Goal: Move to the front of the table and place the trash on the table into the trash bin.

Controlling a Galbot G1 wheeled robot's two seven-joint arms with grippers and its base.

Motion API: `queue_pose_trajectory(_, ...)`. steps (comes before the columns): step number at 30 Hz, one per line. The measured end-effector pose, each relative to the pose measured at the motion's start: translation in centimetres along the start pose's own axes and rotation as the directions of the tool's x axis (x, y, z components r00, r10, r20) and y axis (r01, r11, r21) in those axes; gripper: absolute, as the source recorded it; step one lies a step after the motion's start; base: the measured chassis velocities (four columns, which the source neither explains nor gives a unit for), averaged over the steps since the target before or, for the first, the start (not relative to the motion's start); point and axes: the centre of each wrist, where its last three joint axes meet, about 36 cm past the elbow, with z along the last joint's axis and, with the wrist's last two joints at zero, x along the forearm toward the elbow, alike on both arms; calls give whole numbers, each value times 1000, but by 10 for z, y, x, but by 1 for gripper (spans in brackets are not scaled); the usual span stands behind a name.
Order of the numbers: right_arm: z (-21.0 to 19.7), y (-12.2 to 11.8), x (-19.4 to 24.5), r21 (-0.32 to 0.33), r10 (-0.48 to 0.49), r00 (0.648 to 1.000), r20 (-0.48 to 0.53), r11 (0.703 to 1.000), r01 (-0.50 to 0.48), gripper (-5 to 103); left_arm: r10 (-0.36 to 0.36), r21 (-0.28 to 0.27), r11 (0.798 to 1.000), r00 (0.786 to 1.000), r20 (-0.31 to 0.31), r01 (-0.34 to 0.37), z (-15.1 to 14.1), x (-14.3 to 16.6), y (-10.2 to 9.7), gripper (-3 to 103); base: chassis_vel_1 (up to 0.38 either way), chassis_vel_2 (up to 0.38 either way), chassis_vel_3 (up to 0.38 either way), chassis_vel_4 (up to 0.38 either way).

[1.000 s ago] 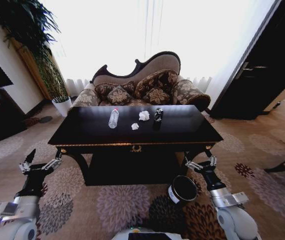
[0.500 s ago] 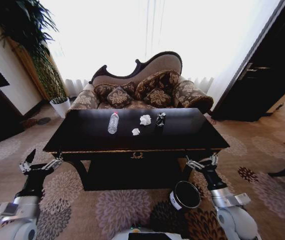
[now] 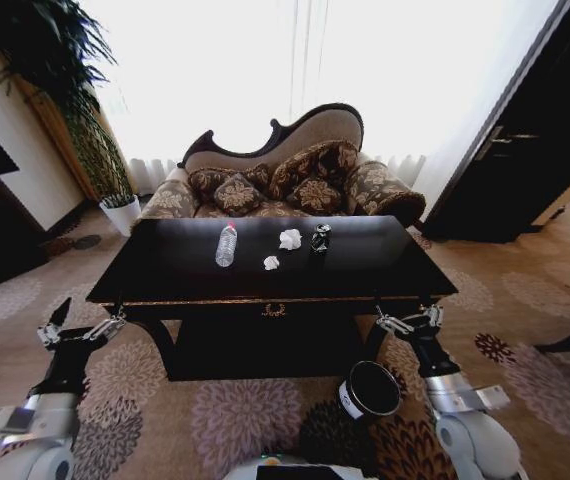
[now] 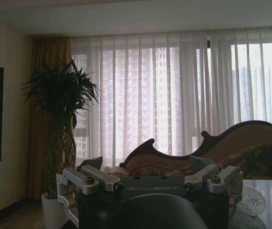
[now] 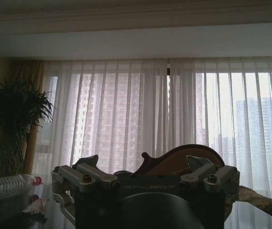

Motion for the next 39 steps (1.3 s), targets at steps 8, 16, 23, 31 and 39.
queue_pose_trajectory(8, 0, -1, 0, 10, 3, 1000, -17, 1000, -3, 100, 0, -6, 1000, 1000, 1, 0, 0, 1, -1, 100, 0, 0, 0, 0)
queue_pose_trajectory(16, 4, 0, 0, 3, 8, 1000, 1, 1000, -8, 100, 1, -9, 1000, 1000, 2, -1, 0, 2, -1, 100, 0, 0, 0, 0)
queue_pose_trajectory(23, 5, 0, 0, 0, 7, 1000, 3, 1000, -7, 100, 4, -11, 1000, 1000, 2, -4, 0, 1, -1, 100, 0, 0, 0, 0)
queue_pose_trajectory(31, 6, 15, -17, -37, -45, 999, 24, 998, 46, 100, 29, 41, 999, 999, -29, -28, -29, -16, -6, 100, 0, 0, 0, 0)
queue_pose_trajectory(39, 13, 29, -23, -49, -82, 996, 24, 995, 83, 100, 124, 59, 991, 991, -56, -121, -56, -45, -2, 100, 0, 0, 0, 0)
